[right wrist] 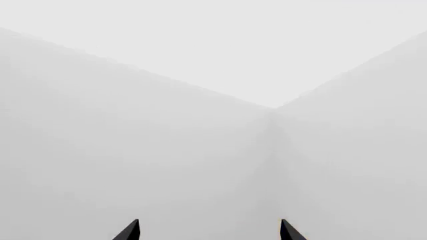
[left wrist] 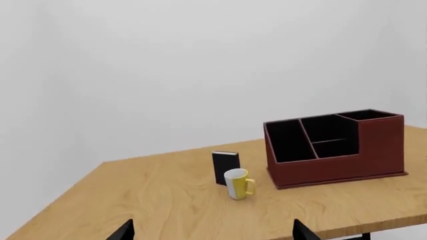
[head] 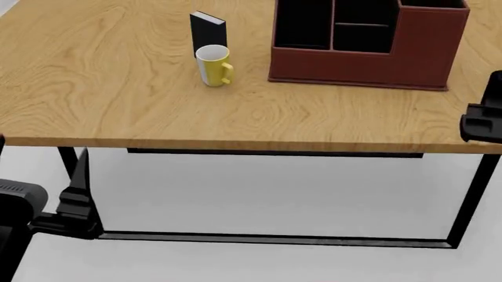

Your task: Pick up the book and place it in the back compartment of the caddy.

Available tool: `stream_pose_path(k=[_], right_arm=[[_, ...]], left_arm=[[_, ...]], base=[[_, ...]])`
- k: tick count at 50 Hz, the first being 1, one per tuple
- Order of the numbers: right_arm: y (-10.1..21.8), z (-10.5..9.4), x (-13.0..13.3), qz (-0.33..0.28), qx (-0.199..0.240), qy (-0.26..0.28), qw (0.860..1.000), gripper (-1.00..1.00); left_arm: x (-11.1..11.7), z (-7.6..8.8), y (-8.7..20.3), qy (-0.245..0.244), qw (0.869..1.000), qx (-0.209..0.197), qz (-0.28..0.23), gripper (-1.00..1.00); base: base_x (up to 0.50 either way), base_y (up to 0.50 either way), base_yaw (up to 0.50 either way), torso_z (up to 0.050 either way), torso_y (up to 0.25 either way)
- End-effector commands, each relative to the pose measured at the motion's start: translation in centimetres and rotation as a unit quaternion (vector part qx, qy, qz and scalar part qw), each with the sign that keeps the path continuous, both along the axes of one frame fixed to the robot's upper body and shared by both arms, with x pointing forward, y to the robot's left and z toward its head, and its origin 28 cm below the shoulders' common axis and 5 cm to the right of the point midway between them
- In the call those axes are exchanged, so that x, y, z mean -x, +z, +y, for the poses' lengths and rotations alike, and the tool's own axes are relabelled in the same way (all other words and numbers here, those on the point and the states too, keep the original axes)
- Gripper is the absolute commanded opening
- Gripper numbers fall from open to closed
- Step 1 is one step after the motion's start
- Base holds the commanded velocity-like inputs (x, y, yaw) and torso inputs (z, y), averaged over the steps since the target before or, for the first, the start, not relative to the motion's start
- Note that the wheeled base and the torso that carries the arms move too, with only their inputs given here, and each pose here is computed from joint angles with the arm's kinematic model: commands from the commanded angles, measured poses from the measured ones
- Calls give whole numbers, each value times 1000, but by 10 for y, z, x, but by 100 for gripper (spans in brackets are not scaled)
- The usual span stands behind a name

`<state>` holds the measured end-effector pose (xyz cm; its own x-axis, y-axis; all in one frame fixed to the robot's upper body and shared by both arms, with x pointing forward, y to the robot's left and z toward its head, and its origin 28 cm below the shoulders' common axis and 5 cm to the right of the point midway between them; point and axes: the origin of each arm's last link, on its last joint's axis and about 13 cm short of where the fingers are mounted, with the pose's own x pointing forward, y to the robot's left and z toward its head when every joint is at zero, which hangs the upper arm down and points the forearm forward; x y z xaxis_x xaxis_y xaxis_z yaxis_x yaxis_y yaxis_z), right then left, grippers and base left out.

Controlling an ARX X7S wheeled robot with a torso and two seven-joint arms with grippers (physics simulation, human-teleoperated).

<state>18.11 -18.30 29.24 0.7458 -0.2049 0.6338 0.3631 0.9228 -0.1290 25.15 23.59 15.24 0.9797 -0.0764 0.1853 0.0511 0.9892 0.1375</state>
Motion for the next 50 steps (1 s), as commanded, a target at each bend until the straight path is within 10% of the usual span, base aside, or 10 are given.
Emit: stream_pose_path(k=[1, 50], right_arm=[[15, 0, 14, -19, 15, -11, 1000, 100], [6, 5, 10, -6, 29, 13, 999, 100]], left_arm=[[-1, 0, 6, -2, 1000, 0, -7, 100], [-3, -1, 2, 1, 1000, 5, -9, 100]], base=[[0, 0, 0, 0, 0], [0, -310, 0, 0, 0]])
